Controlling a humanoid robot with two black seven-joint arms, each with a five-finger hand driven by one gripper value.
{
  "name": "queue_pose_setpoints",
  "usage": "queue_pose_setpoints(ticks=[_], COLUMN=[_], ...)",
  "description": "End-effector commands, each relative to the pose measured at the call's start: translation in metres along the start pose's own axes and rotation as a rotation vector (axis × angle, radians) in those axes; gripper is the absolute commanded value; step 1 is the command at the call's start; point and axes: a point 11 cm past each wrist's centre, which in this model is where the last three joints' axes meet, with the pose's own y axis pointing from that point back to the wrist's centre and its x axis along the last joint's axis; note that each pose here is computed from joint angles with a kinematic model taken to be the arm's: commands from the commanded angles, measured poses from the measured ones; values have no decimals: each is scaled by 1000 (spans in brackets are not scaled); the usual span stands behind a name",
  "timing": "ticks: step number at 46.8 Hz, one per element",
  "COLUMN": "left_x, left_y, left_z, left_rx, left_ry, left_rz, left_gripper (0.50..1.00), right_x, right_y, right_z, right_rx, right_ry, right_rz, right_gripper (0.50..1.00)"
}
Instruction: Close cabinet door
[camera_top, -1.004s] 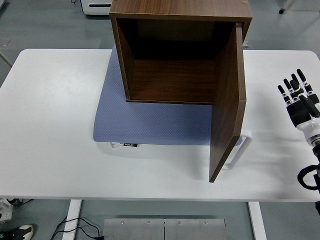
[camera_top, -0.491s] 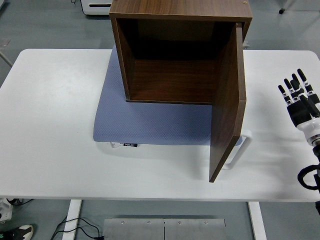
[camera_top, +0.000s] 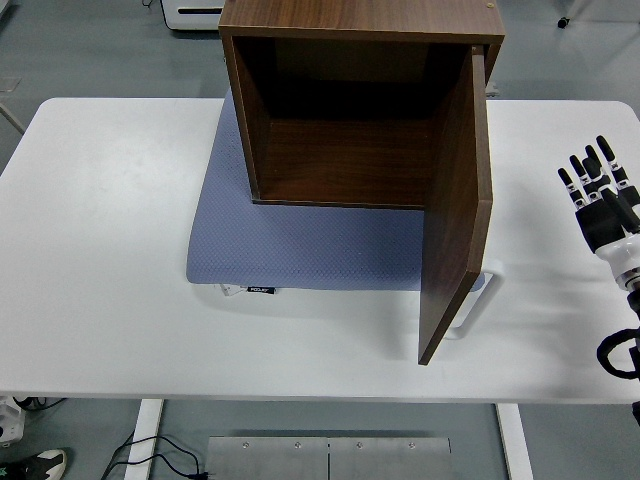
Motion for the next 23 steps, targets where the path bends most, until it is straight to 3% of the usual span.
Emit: queue_pose_setpoints(ticks=[1, 23], left_x=[0, 0], left_y=[0, 0], left_z=[0, 0], left_rx=[-1, -1], left_ry=[0, 0], left_rz=[0, 0], left_gripper=[1000, 1000], right_x=[1, 6], right_y=[1, 1], right_z=[0, -10], right_rx=[1, 6], right_ry=[0, 23], right_rz=[2, 6], right_gripper=[1000, 1000])
